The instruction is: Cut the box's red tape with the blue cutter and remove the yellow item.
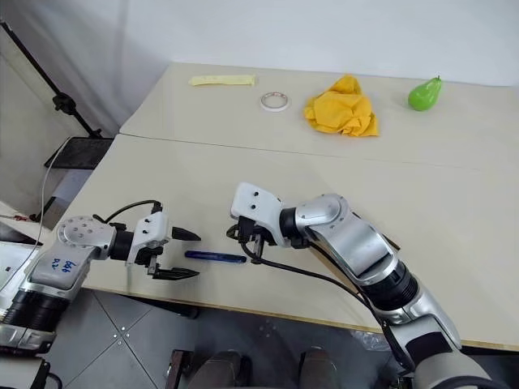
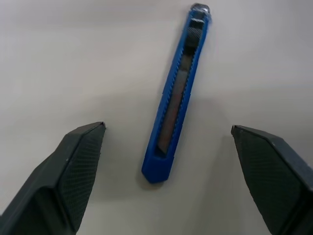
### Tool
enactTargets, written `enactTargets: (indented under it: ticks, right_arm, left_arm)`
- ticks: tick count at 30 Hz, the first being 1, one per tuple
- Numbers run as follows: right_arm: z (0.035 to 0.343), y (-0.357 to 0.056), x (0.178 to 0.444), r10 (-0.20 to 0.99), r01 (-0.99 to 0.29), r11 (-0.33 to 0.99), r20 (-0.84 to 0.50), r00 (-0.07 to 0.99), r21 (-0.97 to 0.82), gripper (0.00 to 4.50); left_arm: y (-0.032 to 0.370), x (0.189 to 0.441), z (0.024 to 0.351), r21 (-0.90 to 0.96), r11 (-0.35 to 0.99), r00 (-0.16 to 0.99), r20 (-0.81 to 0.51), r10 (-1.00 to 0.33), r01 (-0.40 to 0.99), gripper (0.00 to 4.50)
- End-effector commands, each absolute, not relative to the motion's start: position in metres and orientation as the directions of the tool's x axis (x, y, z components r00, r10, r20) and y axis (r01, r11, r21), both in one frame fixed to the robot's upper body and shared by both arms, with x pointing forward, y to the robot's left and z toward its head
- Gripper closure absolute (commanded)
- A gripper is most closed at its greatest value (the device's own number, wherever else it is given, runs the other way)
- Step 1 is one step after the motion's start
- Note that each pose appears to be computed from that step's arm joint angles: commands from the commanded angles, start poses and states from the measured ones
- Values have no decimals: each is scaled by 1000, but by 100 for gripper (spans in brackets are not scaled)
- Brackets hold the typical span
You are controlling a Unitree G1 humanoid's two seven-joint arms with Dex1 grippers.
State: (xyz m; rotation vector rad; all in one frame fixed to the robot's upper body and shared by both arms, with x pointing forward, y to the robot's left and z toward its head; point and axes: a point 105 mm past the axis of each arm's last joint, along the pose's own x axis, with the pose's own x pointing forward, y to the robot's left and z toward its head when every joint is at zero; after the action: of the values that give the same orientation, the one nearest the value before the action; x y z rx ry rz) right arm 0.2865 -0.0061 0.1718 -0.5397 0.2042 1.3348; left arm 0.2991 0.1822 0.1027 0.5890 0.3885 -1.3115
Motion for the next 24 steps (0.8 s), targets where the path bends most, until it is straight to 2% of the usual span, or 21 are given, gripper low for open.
enactTargets:
  ticks: [1, 6, 10, 15, 18, 22, 24]
  right_arm:
    - [182, -7, 279, 878, -950, 128, -414, 242, -283, 450]
    - [181, -12, 279, 870, -948, 145, -420, 258, -282, 450]
    - [182, -13, 280, 868, -947, 156, -419, 268, -282, 450]
    - [183, -13, 281, 867, -945, 163, -416, 275, -284, 450]
    - [183, -14, 281, 866, -944, 165, -416, 277, -284, 450]
    - [182, -16, 279, 863, -944, 164, -422, 278, -286, 450]
    - [182, -17, 279, 861, -944, 163, -425, 278, -286, 450]
  left_arm:
    - [186, 285, 65, 43, 100, 103, -666, -739, 994, 121]
    - [190, 287, 64, 44, 68, 80, -683, -726, 997, 121]
    - [184, 290, 65, 65, 24, 62, -674, -736, 998, 191]
    - [177, 288, 65, 70, -29, 26, -673, -739, 997, 191]
    - [176, 285, 64, 76, -59, 8, -679, -734, 995, 250]
    - [176, 283, 62, 82, -83, -4, -687, -726, 993, 364]
    - [175, 281, 62, 82, -91, -9, -689, -725, 992, 364]
